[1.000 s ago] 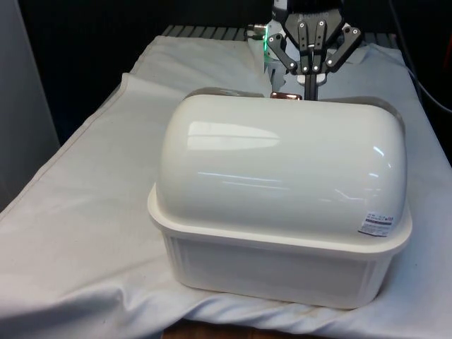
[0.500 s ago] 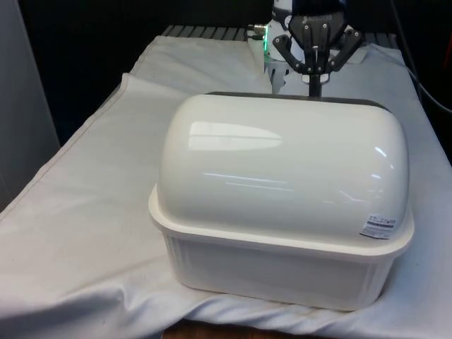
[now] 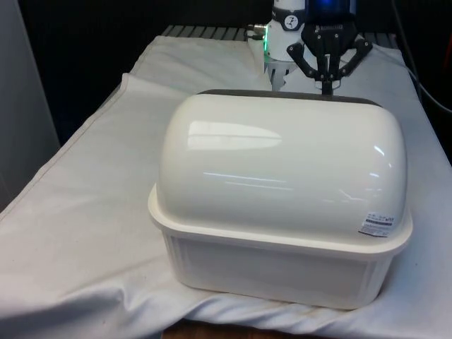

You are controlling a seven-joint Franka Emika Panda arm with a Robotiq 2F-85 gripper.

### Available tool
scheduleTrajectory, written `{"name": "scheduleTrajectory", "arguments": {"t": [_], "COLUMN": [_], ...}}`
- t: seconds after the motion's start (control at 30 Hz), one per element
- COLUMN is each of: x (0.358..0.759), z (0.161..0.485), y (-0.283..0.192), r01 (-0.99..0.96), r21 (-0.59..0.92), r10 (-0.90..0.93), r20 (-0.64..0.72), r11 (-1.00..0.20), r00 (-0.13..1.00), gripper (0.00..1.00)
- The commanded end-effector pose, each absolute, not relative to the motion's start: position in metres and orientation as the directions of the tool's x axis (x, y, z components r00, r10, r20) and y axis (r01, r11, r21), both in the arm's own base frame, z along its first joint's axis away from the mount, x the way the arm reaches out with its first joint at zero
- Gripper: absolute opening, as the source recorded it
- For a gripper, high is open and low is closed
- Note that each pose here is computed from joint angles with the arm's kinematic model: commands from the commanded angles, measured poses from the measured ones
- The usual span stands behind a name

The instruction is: Open the lid, then close it.

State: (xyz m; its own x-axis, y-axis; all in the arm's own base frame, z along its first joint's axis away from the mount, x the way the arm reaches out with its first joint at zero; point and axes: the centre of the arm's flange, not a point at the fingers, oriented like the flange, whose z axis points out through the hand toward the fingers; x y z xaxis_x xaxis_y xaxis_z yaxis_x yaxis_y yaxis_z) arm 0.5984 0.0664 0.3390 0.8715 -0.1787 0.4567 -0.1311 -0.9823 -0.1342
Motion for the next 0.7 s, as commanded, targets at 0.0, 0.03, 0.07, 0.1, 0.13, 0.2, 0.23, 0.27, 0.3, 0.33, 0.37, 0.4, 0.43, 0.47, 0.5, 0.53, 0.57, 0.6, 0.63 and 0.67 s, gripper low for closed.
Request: {"name": "scheduleTrajectory", "arguments": {"t": [0.0, 0.03, 0.07, 0.1, 0.13, 0.2, 0.23, 0.27, 0.3, 0.33, 0.37, 0.4, 0.43, 0.47, 0.5, 0.53, 0.57, 0.6, 0.63, 0.67], "x": [0.596, 0.591, 0.589, 0.587, 0.585, 0.578, 0.575, 0.573, 0.576, 0.570, 0.567, 0.564, 0.561, 0.556, 0.553, 0.551, 0.555, 0.549, 0.546, 0.543], "z": [0.338, 0.337, 0.337, 0.336, 0.336, 0.335, 0.336, 0.336, 0.335, 0.336, 0.336, 0.337, 0.338, 0.341, 0.344, 0.346, 0.342, 0.347, 0.350, 0.352], "y": [0.067, 0.070, 0.070, 0.072, 0.072, 0.075, 0.076, 0.077, 0.076, 0.077, 0.078, 0.079, 0.079, 0.081, 0.081, 0.081, 0.080, 0.081, 0.081, 0.082], "r01": [-0.131, -0.137, -0.138, -0.137, -0.138, -0.135, -0.134, -0.134, -0.127, -0.133, -0.132, -0.131, -0.130, -0.125, -0.123, -0.120, -0.118, -0.117, -0.116, -0.112], "r21": [-0.134, -0.135, -0.135, -0.135, -0.134, -0.131, -0.131, -0.130, -0.126, -0.127, -0.126, -0.125, -0.124, -0.120, -0.118, -0.115, -0.117, -0.113, -0.111, -0.108], "r10": [-0.178, -0.183, -0.183, -0.182, -0.182, -0.178, -0.176, -0.175, -0.168, -0.173, -0.172, -0.170, -0.168, -0.162, -0.159, -0.155, -0.154, -0.151, -0.149, -0.144], "r20": [0.451, 0.438, 0.433, 0.428, 0.423, 0.409, 0.405, 0.400, 0.406, 0.394, 0.390, 0.385, 0.381, 0.375, 0.374, 0.373, 0.378, 0.372, 0.372, 0.371], "r11": [-0.982, -0.981, -0.981, -0.981, -0.981, -0.982, -0.982, -0.983, -0.984, -0.983, -0.983, -0.983, -0.984, -0.985, -0.985, -0.986, -0.986, -0.987, -0.987, -0.988], "r00": [0.874, 0.880, 0.882, 0.885, 0.887, 0.895, 0.897, 0.900, 0.898, 0.903, 0.905, 0.907, 0.909, 0.913, 0.914, 0.915, 0.913, 0.916, 0.916, 0.917], "gripper": [0.00, 0.00, 0.00, 0.00, 0.00, 0.00, 0.00, 0.00, 0.00, 0.00, 0.00, 0.00, 0.00, 0.00, 0.00, 0.00, 0.00, 0.00, 0.00, 0.00]}}
